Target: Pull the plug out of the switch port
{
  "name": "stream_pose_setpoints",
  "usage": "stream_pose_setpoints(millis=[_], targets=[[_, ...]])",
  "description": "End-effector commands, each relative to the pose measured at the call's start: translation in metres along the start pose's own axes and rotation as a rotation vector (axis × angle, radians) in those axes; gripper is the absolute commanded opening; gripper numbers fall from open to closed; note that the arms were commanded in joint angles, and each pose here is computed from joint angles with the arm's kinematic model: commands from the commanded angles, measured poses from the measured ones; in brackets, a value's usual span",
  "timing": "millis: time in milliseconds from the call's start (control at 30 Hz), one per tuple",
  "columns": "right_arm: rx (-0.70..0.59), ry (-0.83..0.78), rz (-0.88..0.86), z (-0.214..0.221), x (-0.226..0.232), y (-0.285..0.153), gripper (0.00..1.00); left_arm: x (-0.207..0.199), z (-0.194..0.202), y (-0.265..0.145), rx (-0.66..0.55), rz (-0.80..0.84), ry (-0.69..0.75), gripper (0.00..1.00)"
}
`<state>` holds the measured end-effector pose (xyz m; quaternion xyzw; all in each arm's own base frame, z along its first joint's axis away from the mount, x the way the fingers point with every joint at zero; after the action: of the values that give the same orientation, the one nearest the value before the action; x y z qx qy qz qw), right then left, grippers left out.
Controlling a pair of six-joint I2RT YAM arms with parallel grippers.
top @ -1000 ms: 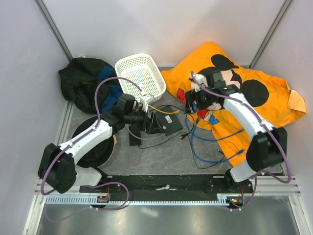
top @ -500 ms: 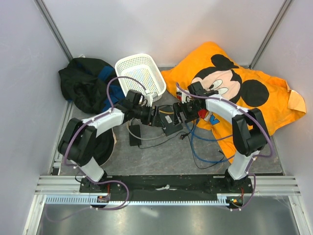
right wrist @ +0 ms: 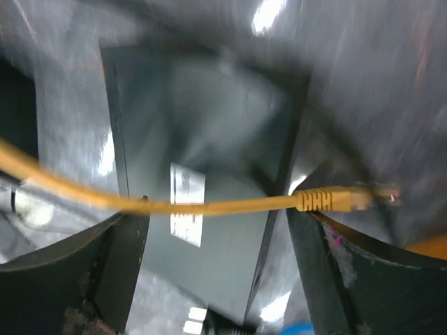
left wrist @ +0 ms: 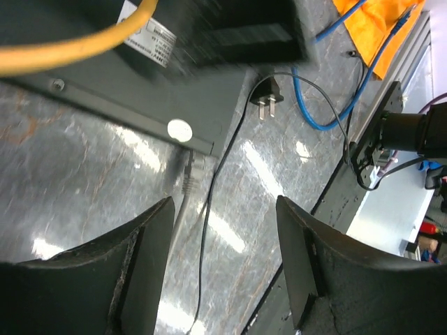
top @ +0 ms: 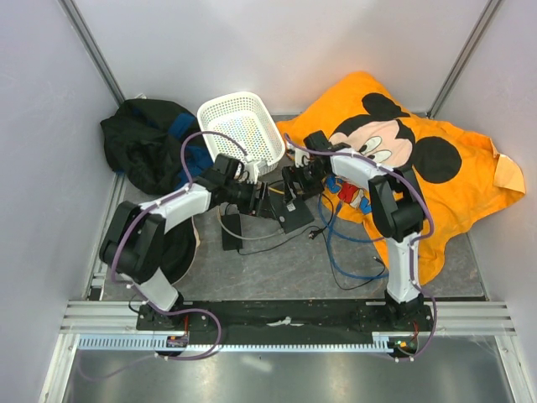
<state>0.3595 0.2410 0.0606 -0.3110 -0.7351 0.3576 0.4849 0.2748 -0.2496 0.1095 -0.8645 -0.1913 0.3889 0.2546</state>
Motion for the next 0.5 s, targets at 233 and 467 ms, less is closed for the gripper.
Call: stream_pose_setpoints(millis=[233, 467], targets=[[0.261, -0.403, 0.092, 0.011, -0.016, 0.06, 0.59, -0.025, -0.011, -0.066, -0.218, -0.023, 0.061, 0.68], [0.208, -0.577, 0.059, -0.009, 0.013, 0.066, 0.61, -0.027, 0.023, -0.057, -0.19, 0.051, 0.026, 0.68]])
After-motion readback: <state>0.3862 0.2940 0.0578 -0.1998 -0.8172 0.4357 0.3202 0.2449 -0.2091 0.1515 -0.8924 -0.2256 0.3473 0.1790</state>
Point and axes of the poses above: each gripper's point midway between its finger pads, its own y axis out along the fingers, its own x axis along the line the jaws close on, z = x × y, the point moved 3 cm from there along -y, back along the fingers, and after that the axes turned 8 degrees about y, right-handed, at the moved point
